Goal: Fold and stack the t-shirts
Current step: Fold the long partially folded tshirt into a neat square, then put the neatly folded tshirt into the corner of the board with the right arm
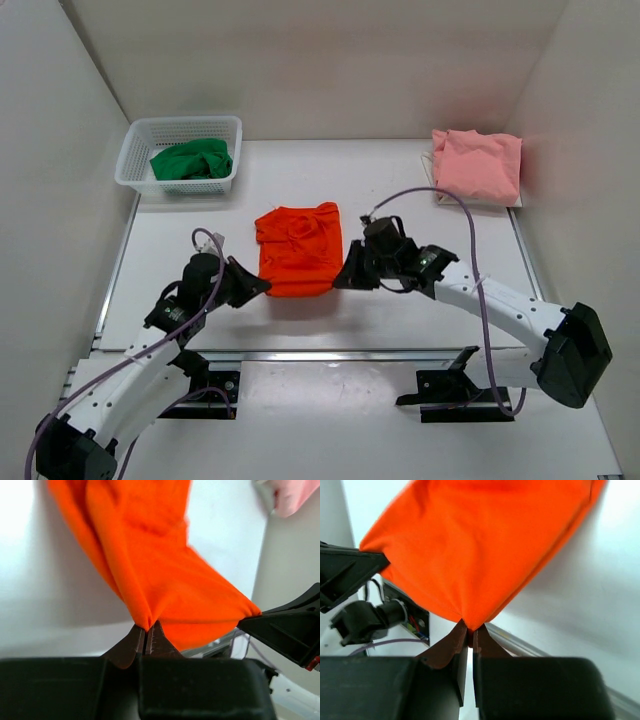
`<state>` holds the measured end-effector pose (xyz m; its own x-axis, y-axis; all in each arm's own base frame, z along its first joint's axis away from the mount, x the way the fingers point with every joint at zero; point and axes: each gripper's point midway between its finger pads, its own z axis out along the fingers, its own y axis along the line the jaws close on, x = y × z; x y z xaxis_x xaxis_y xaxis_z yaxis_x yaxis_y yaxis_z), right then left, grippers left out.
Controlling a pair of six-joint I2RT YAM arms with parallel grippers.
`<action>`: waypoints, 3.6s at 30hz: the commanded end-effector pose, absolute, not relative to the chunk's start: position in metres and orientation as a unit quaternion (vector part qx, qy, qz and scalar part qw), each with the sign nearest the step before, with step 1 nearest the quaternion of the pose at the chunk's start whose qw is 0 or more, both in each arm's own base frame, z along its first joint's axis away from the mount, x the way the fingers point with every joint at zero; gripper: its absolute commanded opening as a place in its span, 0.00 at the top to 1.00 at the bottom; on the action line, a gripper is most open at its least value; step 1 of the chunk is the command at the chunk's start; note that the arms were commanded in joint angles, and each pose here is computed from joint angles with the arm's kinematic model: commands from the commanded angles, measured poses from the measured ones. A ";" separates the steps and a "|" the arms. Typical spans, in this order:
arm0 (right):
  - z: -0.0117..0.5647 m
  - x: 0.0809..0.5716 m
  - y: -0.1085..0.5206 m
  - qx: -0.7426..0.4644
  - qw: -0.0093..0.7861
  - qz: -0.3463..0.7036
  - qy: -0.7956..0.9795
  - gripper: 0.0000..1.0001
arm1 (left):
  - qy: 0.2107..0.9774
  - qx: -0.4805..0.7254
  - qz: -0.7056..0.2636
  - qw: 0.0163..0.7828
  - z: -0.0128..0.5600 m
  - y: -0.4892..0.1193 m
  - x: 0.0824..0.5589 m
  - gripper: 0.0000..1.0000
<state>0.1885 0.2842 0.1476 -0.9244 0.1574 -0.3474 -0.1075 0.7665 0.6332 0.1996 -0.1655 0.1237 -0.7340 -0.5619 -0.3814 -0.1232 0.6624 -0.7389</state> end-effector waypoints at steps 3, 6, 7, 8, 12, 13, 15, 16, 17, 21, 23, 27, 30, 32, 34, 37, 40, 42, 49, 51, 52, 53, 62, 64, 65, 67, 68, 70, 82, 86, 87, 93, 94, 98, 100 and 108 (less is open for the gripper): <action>0.175 0.227 0.271 -0.045 0.232 0.310 0.921 1.00 | 0.838 -0.203 -0.351 0.365 0.170 -0.158 0.238 1.00; 0.181 0.252 0.270 -0.056 0.242 0.303 0.920 1.00 | 0.842 -0.202 -0.343 0.364 0.170 -0.159 0.257 1.00; 0.175 0.258 0.270 -0.054 0.234 0.301 0.923 1.00 | 0.840 -0.200 -0.342 0.371 0.174 -0.159 0.264 1.00; 0.180 0.268 0.269 -0.055 0.240 0.303 0.921 1.00 | 0.845 -0.202 -0.336 0.364 0.170 -0.159 0.269 1.00; 0.180 0.306 0.265 -0.063 0.245 0.292 0.922 1.00 | 0.847 -0.211 -0.318 0.370 0.169 -0.154 0.302 1.00; 0.173 0.313 0.266 -0.064 0.235 0.291 0.925 1.00 | 0.843 -0.215 -0.319 0.375 0.172 -0.153 0.310 1.00; 0.179 0.337 0.267 -0.072 0.245 0.290 0.922 1.00 | 0.846 -0.222 -0.310 0.372 0.166 -0.147 0.327 0.97; 0.178 0.347 0.269 -0.073 0.243 0.288 0.924 1.00 | 0.846 -0.227 -0.305 0.373 0.166 -0.145 0.337 0.98; 0.166 0.353 0.269 -0.074 0.231 0.281 0.929 1.00 | 0.846 -0.225 -0.305 0.376 0.169 -0.145 0.344 0.97; 0.166 0.393 0.275 -0.077 0.232 0.290 0.925 1.00 | 0.855 -0.234 -0.289 0.362 0.150 -0.143 0.375 0.88; 0.146 0.411 0.276 -0.075 0.221 0.281 0.931 0.99 | 0.853 -0.233 -0.294 0.363 0.149 -0.146 0.390 0.90; 0.143 0.453 0.281 -0.076 0.234 0.296 0.923 1.00 | 0.858 -0.242 -0.288 0.349 0.124 -0.144 0.421 0.78; 0.138 0.490 0.287 -0.084 0.258 0.319 0.908 0.78 | 0.844 -0.265 -0.301 0.357 0.119 -0.139 0.453 0.61; 0.135 0.510 0.289 -0.082 0.282 0.329 0.897 0.59 | 0.810 -0.291 -0.338 0.381 0.139 -0.132 0.479 0.40; 0.149 0.524 0.289 -0.083 0.319 0.341 0.880 0.51 | 0.778 -0.300 -0.370 0.410 0.162 -0.129 0.487 0.06; 0.155 0.533 0.273 -0.070 0.343 0.324 0.879 0.42 | 0.752 -0.270 -0.401 0.448 0.204 -0.136 0.495 0.01; 0.143 0.521 0.267 -0.070 0.321 0.319 0.889 0.41 | 0.765 -0.193 -0.428 0.440 0.216 -0.167 0.487 0.01; 0.116 0.501 0.261 -0.062 0.290 0.314 0.902 0.40 | 0.757 -0.132 -0.460 0.446 0.231 -0.195 0.474 0.01; 0.094 0.456 0.247 -0.051 0.264 0.298 0.916 0.40 | 0.838 -0.059 -0.412 0.354 0.164 -0.227 0.440 0.98; 0.089 0.447 0.244 -0.054 0.256 0.283 0.923 0.40 | 0.869 -0.060 -0.356 0.339 0.134 -0.219 0.433 0.81; 0.087 0.441 0.244 -0.056 0.253 0.278 0.925 0.39 | 0.887 -0.062 -0.310 0.337 0.118 -0.208 0.427 0.48; 0.085 0.439 0.244 -0.056 0.254 0.278 0.925 0.39 | 0.891 -0.063 -0.292 0.342 0.116 -0.203 0.426 0.48; 0.063 0.432 0.273 -0.046 0.217 0.321 0.921 0.10 | 0.972 -0.038 -0.145 0.180 -0.004 -0.186 0.393 0.62; 0.056 0.429 0.285 -0.042 0.192 0.342 0.919 0.01 | 0.973 -0.046 -0.156 0.167 -0.009 -0.188 0.389 0.66; 0.054 0.430 0.291 -0.039 0.181 0.355 0.916 0.01 | 0.973 -0.052 -0.159 0.162 -0.013 -0.187 0.385 0.68; 0.051 0.426 0.305 -0.040 0.158 0.385 0.909 0.01 | 0.972 -0.059 -0.163 0.162 -0.013 -0.185 0.385 0.68; 0.047 0.427 0.307 -0.038 0.150 0.391 0.907 0.01 | 0.971 -0.057 -0.166 0.163 -0.012 -0.187 0.384 0.68; 0.042 0.417 0.323 -0.048 0.129 0.411 0.901 0.01 | 0.971 -0.054 -0.166 0.165 -0.012 -0.186 0.383 0.68; 0.057 0.395 0.349 -0.030 0.048 0.531 0.845 1.00 | 0.972 -0.051 -0.158 0.164 -0.010 -0.178 0.382 0.61; 0.054 0.425 0.320 -0.072 0.110 0.431 0.893 1.00 | 0.963 -0.051 -0.180 0.192 0.017 -0.178 0.393 0.58; 0.057 0.436 0.309 -0.094 0.138 0.393 0.904 1.00 | 0.962 -0.051 -0.185 0.196 0.024 -0.176 0.394 0.58; 0.085 0.488 0.243 -0.212 0.283 0.125 0.927 0.99 | 0.948 -0.061 -0.199 0.239 0.065 -0.165 0.395 0.54; 0.083 0.491 0.233 -0.231 0.290 0.095 0.924 0.99 | 0.946 -0.057 -0.199 0.248 0.072 -0.165 0.393 0.52; 0.107 0.510 0.188 -0.233 0.347 -0.004 0.909 1.00 | 0.940 -0.057 -0.196 0.274 0.081 -0.161 0.390 0.50; 0.121 0.522 0.165 -0.222 0.382 -0.037 0.896 1.00 | 0.938 -0.057 -0.211 0.268 0.079 -0.161 0.384 0.51; 0.198 0.541 0.086 -0.206 0.472 -0.112 0.850 1.00 | 0.933 -0.064 -0.220 0.276 0.075 -0.152 0.376 0.54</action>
<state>0.5087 0.1167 0.1160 -0.6320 -0.4363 -0.6405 -0.3569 0.8975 -0.2592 0.3694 -0.1510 0.0522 -0.8746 -0.2317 -0.4259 -0.0423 0.9116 -0.4089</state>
